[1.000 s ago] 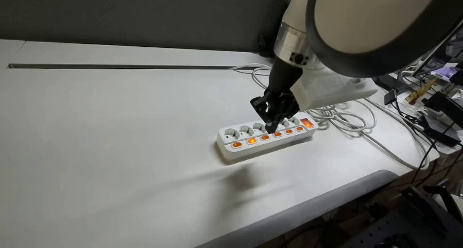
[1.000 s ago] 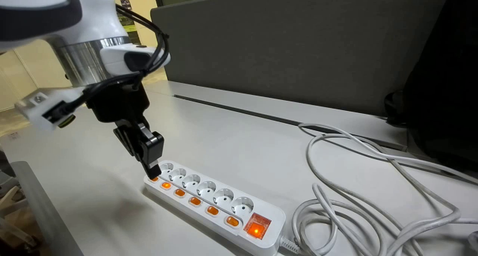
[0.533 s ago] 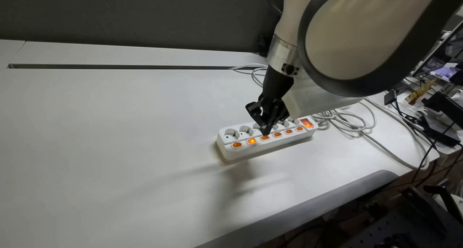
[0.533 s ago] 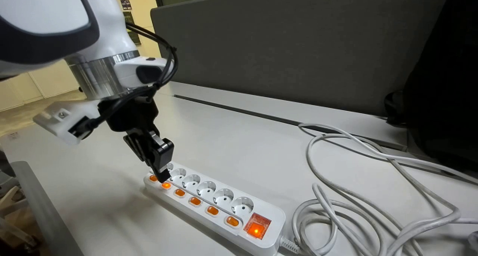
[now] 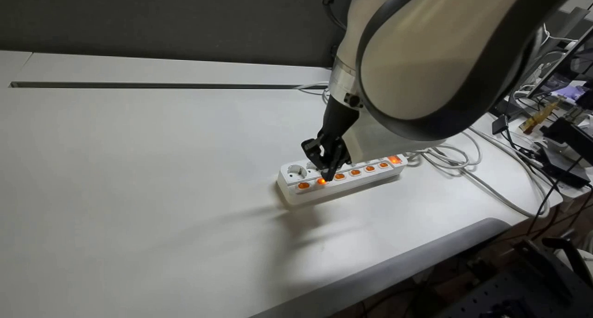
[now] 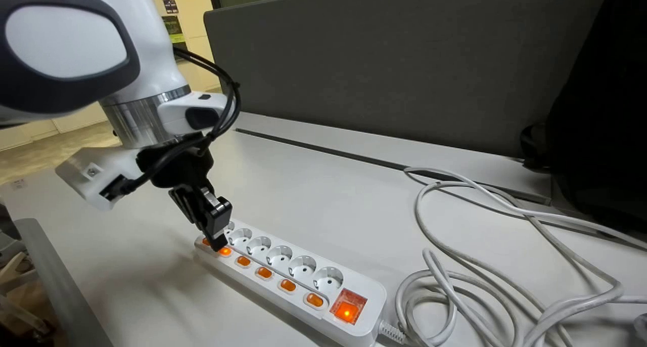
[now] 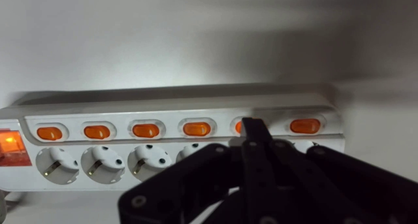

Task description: Turn off the second last switch to the left

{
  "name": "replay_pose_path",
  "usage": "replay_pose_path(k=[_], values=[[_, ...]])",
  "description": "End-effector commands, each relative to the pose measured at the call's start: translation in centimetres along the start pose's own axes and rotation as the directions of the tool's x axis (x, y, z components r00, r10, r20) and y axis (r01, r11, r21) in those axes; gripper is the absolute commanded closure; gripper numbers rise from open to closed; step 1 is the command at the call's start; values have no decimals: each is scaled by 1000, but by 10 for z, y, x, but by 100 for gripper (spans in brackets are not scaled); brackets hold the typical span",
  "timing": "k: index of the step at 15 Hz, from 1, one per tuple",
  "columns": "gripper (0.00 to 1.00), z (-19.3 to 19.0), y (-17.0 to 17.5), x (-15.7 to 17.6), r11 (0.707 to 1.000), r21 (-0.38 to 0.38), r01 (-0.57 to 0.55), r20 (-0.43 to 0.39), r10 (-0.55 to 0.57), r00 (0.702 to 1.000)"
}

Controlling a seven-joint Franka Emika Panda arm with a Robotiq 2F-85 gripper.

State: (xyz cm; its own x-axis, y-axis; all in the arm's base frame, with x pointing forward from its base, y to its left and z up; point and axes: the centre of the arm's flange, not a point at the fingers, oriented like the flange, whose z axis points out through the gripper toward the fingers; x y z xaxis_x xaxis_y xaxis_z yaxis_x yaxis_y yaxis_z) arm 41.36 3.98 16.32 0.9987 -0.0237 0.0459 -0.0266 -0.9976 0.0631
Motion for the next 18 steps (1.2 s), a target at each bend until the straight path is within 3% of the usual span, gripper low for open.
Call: replay_pose_path(k=[1, 12, 18], values=[[100, 9, -1, 5, 998, 7, -58, 5, 58, 998], [100, 22, 8, 12, 981, 32, -194, 56, 192, 980], [100, 31, 25, 17, 932, 77, -355, 178, 338, 924]])
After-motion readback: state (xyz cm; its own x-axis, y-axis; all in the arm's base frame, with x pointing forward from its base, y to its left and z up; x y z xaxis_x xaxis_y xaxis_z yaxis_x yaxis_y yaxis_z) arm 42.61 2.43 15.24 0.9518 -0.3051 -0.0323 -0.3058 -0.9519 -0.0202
